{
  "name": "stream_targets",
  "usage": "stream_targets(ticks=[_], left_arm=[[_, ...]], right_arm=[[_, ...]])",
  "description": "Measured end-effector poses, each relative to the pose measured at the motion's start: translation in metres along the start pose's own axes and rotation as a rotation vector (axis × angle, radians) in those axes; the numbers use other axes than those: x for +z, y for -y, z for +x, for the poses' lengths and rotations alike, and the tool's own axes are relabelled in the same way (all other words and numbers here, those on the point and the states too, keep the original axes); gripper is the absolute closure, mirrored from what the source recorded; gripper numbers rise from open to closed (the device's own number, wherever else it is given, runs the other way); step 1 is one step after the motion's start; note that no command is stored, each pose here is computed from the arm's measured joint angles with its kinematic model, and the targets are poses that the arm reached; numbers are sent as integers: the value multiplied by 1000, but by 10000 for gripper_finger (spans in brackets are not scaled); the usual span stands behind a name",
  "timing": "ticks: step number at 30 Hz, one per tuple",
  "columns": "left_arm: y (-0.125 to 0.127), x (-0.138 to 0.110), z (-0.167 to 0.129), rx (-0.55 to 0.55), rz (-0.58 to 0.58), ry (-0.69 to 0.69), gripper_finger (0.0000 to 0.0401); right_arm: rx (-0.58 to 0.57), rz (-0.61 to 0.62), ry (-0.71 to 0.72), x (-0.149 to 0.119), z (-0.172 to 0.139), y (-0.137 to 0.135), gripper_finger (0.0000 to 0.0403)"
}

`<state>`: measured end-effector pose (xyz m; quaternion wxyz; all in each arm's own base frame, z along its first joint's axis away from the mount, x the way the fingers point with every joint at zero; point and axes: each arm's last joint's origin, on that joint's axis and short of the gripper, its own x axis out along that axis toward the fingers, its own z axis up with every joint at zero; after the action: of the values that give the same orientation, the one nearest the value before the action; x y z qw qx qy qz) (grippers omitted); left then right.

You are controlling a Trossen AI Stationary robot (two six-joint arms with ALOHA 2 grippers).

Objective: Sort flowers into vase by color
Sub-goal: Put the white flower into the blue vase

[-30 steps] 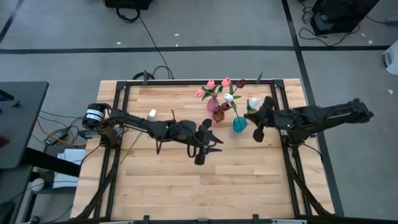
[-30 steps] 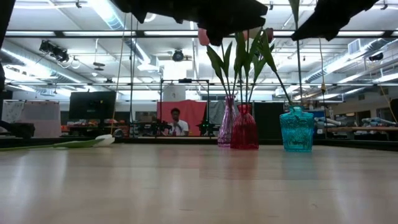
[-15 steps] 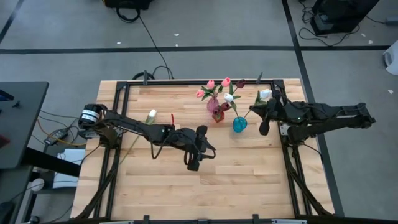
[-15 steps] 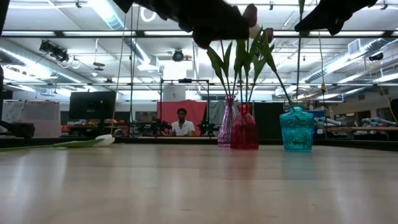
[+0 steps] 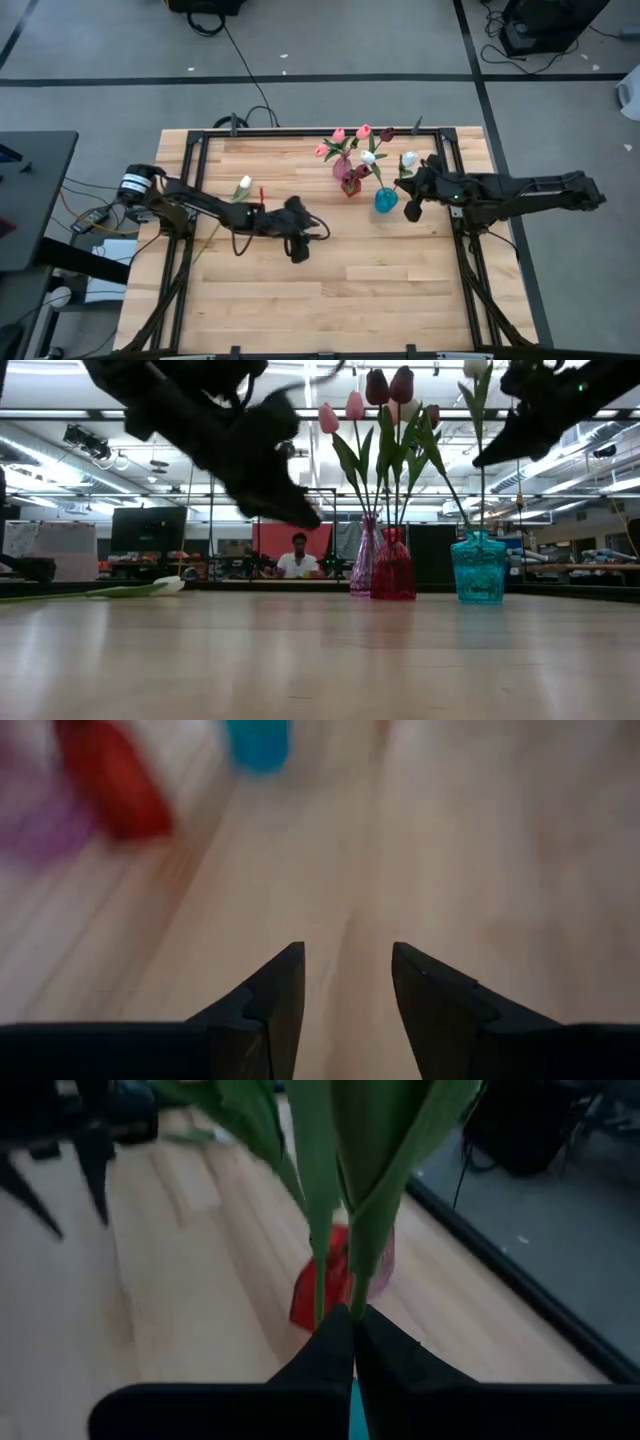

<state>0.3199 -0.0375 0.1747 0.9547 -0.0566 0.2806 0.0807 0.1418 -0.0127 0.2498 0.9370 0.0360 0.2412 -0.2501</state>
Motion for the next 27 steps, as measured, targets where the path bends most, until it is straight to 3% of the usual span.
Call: stream_targets(ticks=[6,9,17,21,25,27], left_arm=[[-23,-15,-19,277,-129,-209,243],[-33,-27,-24,355,-167,-331,243],[-45,-38,-54,538,-223,-612,243],[-50,-47,-72,661,-239,-770,243],[-54,-55,-85,707,-270,-932,243],[-57,-61,-84,696,-279,-949,243]], right_arm=[[-34,-1,-85,-18,15,3,353],[-23,-13,-125,-18,16,5,322],[34,-1,-182,23,-18,12,257],[25,23,-202,39,-37,17,250],[36,31,-163,47,-48,21,251],[38,26,-156,48,-49,21,251]])
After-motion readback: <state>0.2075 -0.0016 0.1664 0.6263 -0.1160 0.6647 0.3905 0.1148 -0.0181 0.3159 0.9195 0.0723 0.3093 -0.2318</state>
